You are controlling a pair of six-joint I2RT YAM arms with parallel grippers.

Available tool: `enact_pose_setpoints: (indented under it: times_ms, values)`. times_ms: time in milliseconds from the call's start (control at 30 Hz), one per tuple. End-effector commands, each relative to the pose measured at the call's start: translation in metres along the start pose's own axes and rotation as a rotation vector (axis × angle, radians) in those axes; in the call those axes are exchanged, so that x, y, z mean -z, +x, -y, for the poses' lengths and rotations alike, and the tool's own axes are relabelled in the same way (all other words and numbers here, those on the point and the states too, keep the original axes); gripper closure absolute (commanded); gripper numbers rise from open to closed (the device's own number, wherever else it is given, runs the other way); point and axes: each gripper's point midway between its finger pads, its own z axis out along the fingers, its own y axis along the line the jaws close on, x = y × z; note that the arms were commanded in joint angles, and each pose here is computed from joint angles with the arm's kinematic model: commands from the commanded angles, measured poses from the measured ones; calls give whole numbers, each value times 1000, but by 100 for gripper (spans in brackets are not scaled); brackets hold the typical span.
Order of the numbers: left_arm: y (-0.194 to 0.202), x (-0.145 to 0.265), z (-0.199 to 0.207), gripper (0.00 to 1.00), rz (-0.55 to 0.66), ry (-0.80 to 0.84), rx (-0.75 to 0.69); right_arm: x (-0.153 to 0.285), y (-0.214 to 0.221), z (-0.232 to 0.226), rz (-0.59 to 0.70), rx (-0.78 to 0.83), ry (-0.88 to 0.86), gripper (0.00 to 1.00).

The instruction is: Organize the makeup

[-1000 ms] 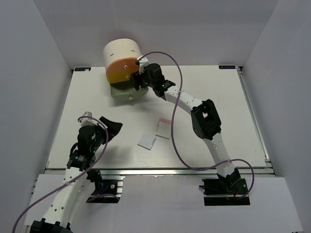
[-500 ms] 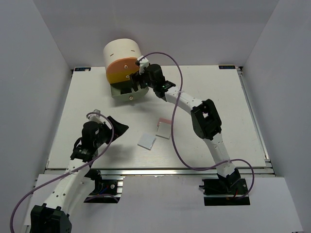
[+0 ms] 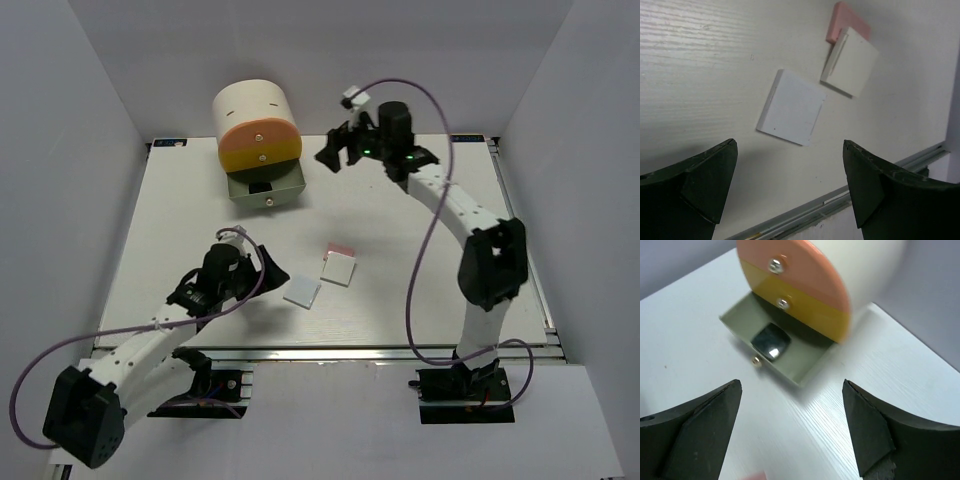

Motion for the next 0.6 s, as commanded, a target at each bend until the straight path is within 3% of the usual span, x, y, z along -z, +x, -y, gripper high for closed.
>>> enact_pose_setpoints:
  times_ms: [0,67,167,567]
  values:
    - [-5,-11,-7,5,10,-137,-6,61,2,1,-26,7,-40,14]
    - [-7,-16,1,5,-2,-180,5,85,38,16,-109,-20,29,14]
    - [-1,-27,7,5,-50,-252,-5,125,50,17,-132,-14,109,12]
    - [18,-67,18,2,-161,-299,-453,191,79,15,-120,-78,205,11]
